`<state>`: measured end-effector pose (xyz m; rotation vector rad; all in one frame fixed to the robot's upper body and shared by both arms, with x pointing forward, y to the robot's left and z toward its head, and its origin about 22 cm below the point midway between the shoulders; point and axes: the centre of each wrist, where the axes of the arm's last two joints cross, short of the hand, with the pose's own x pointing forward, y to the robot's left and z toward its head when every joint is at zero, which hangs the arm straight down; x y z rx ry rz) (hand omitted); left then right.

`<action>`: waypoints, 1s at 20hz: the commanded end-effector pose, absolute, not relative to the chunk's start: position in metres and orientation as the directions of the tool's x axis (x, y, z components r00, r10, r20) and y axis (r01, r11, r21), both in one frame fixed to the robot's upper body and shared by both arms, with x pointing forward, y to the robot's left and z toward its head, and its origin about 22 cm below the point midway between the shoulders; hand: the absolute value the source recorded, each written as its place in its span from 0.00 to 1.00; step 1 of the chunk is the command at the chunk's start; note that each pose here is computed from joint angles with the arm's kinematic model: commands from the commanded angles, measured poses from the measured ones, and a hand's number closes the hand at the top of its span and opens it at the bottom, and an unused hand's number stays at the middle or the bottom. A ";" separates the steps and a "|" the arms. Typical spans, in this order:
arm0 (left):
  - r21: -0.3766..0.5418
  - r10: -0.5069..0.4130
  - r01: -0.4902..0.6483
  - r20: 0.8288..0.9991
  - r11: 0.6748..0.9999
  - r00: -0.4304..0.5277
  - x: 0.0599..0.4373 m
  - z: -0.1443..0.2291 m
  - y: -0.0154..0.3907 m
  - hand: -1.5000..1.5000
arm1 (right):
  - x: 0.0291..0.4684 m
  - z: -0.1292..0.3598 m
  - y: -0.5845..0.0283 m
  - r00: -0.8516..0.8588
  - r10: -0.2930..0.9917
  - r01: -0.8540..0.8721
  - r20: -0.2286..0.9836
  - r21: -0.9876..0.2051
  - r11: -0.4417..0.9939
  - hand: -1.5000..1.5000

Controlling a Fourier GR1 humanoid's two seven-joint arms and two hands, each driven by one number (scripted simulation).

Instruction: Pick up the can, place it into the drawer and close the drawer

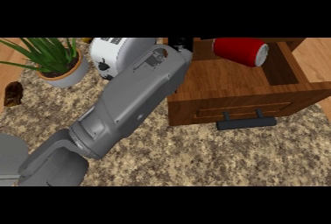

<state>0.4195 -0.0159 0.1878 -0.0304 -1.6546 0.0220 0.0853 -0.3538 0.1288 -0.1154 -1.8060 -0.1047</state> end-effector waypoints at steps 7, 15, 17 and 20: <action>-0.005 0.001 -0.077 0.998 0.997 -0.063 0.416 0.165 -0.015 0.00 | 0.082 0.118 -0.361 -0.235 0.009 0.124 0.972 0.020 0.992 0.00; -0.031 0.023 -0.100 0.996 0.995 -0.080 0.419 0.176 -0.019 0.00 | 0.097 0.125 -0.362 -0.235 0.017 0.108 0.972 0.009 0.994 0.00; -0.042 0.035 -0.089 0.996 0.995 -0.087 0.418 0.156 -0.010 0.00 | 0.088 0.128 -0.361 -0.252 0.037 0.146 0.967 0.001 0.989 0.00; -0.053 0.043 -0.092 0.994 0.994 -0.103 0.422 0.173 -0.014 0.00 | 0.089 0.148 -0.345 -0.353 0.203 0.151 0.913 -0.158 0.976 0.00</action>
